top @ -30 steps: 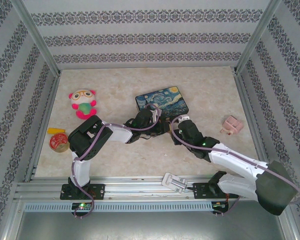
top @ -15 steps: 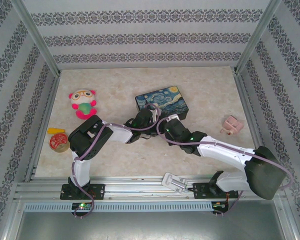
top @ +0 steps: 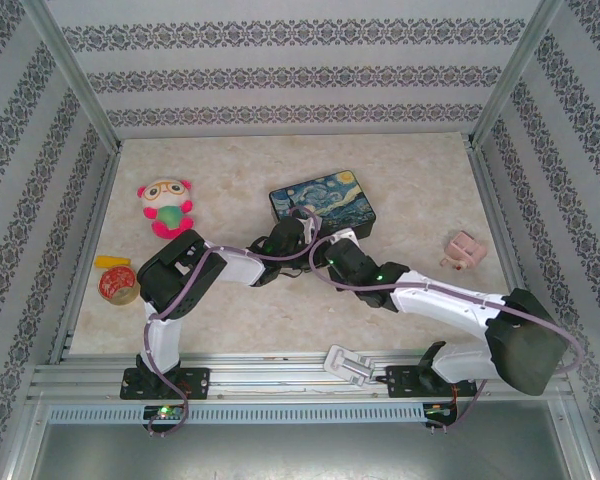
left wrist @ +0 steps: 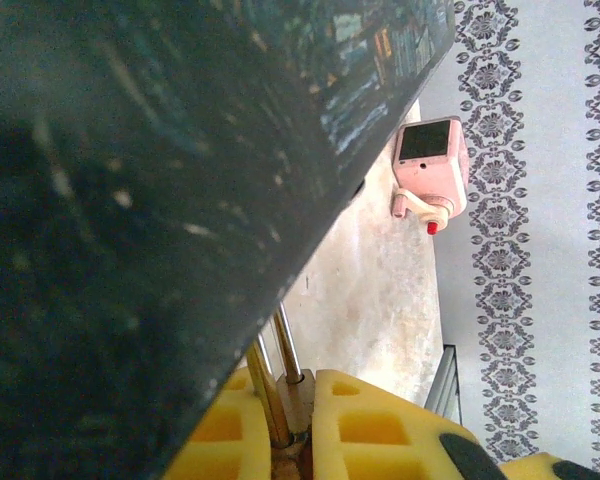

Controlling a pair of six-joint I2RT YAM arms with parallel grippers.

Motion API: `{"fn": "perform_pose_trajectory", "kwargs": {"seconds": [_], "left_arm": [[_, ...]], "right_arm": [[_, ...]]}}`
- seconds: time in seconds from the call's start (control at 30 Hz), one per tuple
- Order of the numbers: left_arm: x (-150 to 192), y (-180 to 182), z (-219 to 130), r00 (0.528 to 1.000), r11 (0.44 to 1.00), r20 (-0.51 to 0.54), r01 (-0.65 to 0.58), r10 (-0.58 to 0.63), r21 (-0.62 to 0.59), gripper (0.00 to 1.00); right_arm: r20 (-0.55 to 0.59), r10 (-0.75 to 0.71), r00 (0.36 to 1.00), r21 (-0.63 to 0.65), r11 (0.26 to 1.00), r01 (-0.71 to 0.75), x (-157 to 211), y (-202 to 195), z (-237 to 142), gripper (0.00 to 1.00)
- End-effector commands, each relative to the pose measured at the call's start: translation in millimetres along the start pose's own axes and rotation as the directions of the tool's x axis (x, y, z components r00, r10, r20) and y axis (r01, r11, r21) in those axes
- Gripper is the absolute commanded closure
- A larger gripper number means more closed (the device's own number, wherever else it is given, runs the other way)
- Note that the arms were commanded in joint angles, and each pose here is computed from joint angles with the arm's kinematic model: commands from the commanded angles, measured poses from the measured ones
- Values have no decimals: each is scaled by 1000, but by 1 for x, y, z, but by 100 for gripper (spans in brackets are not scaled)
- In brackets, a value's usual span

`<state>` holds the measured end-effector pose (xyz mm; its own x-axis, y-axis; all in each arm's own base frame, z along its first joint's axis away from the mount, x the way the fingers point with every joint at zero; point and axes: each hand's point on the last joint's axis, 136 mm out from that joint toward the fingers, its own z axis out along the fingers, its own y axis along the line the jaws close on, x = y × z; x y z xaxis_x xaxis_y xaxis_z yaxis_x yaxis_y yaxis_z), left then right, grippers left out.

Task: Unlock the padlock with the key

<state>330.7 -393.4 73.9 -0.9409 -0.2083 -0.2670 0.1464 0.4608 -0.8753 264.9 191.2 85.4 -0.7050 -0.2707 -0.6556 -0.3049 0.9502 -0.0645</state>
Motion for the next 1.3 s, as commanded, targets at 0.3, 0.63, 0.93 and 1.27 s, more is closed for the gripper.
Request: {"fn": "perform_pose_trajectory", "kwargs": {"seconds": [0.3,0.63,0.93,1.27], "left_arm": [[32,9,5,978,988,-143,156,-154,3,100],[31,7,6,977,987,-145,159,-156,13,100],[30,8,6,976,987,-146,162,-158,12,100],[33,9,4,976,986,-150,163,-159,16,100]], "right_arm": [[63,-47,997,-17,999,48,8,-5,-15,72],[38,-119,992,38,992,118,9,-1,-4,67],[48,-138,989,89,987,134,4,-3,8,63],[65,-139,988,157,979,128,-1,-8,20,63]]}}
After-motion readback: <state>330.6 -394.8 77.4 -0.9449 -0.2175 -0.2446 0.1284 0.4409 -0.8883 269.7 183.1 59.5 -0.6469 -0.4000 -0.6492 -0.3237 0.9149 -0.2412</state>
